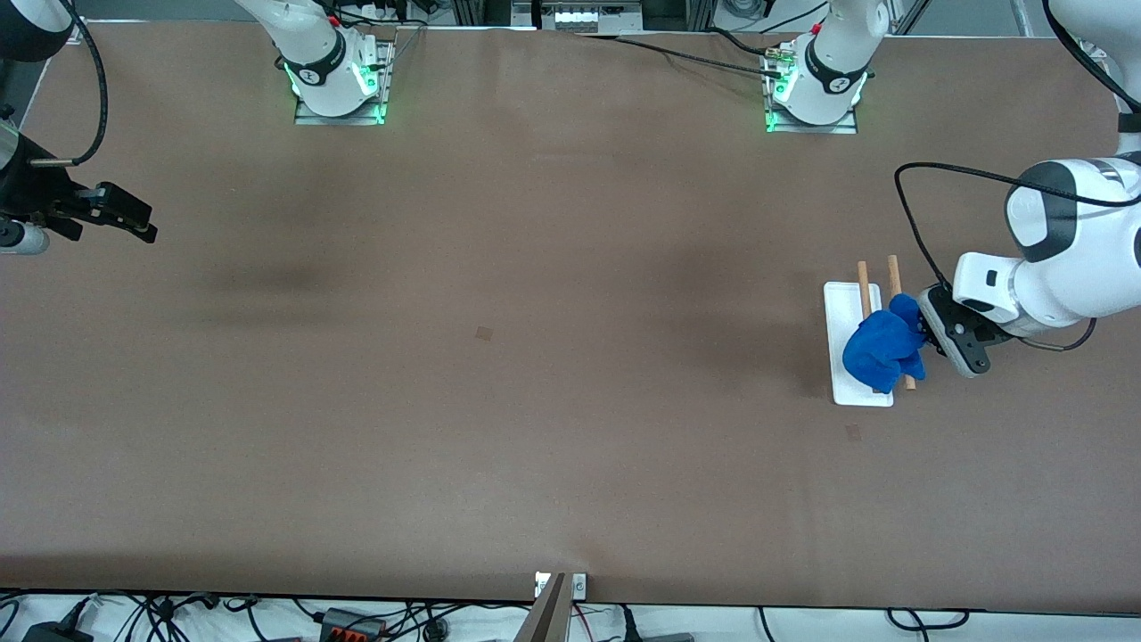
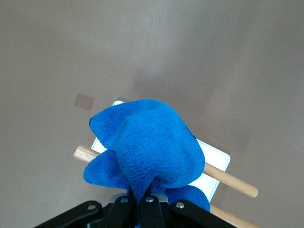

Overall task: Pass towel and hang on rack
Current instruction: 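Lower the towel onto the dowels with the left gripper, then open the left gripper and lift it away from the towel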

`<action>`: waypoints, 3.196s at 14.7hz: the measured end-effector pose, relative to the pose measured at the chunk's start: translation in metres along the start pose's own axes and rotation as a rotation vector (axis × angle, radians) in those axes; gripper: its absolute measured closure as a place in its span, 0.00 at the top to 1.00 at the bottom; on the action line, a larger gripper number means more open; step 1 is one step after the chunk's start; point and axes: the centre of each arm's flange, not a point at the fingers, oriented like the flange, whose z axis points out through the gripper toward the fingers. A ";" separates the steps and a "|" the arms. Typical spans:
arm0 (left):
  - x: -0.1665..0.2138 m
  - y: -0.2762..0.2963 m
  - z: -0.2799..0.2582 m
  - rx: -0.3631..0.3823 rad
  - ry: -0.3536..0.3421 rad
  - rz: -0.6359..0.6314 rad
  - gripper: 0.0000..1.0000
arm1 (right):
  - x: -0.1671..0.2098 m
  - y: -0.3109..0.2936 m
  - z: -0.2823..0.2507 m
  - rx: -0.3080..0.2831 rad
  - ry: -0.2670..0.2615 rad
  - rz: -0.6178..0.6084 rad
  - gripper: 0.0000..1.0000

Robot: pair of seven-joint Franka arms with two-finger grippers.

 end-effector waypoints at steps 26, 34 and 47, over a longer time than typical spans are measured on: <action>-0.011 0.033 0.017 0.053 0.002 -0.106 0.66 | 0.000 0.003 0.000 0.000 0.000 0.005 1.00; -0.002 0.026 -0.036 -0.007 -0.019 -0.119 1.00 | 0.000 0.003 0.000 0.000 0.000 0.006 1.00; 0.020 0.018 -0.136 -0.004 -0.012 -0.394 1.00 | -0.002 0.003 0.000 0.001 -0.016 0.007 1.00</action>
